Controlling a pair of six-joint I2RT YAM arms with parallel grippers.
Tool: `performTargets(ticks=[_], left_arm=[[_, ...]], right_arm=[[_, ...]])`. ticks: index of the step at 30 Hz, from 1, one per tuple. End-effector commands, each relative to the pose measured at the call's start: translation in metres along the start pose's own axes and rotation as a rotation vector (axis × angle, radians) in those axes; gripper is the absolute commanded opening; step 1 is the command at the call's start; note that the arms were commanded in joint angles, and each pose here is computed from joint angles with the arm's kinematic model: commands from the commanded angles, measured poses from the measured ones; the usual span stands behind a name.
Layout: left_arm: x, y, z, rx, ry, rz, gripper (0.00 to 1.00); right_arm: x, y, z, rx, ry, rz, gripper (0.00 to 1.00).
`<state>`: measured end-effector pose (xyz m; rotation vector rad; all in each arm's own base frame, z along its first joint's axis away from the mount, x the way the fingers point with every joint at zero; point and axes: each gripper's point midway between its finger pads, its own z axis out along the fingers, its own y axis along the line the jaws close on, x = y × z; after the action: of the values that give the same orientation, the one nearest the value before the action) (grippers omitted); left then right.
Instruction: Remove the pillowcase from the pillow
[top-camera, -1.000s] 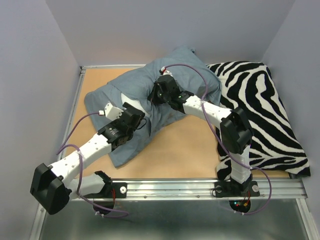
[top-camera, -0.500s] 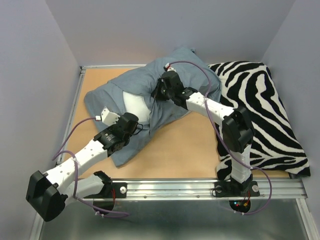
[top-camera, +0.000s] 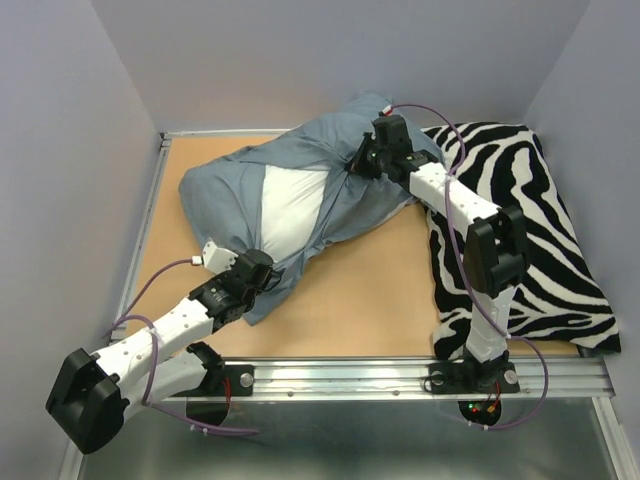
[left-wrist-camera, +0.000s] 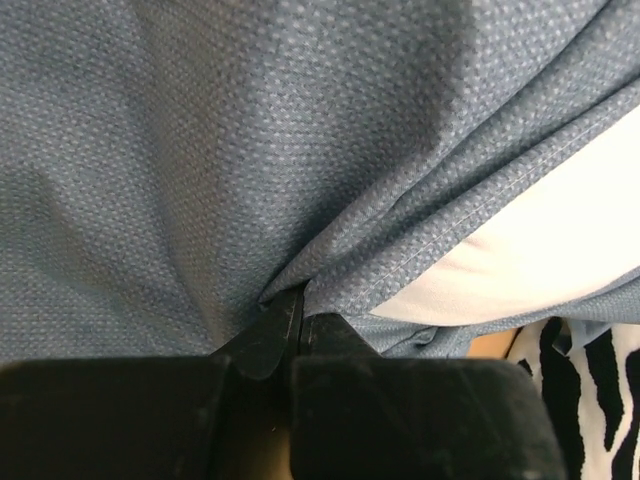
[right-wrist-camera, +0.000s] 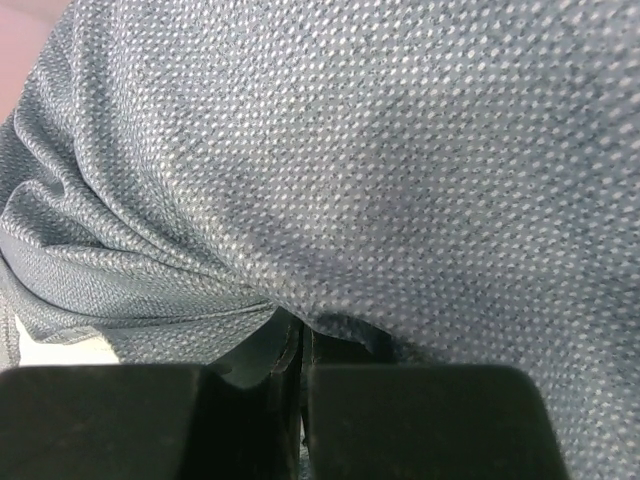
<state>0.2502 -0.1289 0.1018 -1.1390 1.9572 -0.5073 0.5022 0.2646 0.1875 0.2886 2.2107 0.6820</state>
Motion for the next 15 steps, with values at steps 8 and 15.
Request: performTargets(ticks=[8, 15], left_arm=[[0.026, 0.044, 0.023, -0.035, 0.042, 0.079, 0.00], [0.020, 0.023, 0.020, 0.093, 0.016, 0.080, 0.00]], right_arm=[[-0.002, 0.008, -0.044, 0.028, -0.076, -0.168, 0.34], [0.015, 0.041, -0.092, -0.062, -0.087, -0.250, 0.62]])
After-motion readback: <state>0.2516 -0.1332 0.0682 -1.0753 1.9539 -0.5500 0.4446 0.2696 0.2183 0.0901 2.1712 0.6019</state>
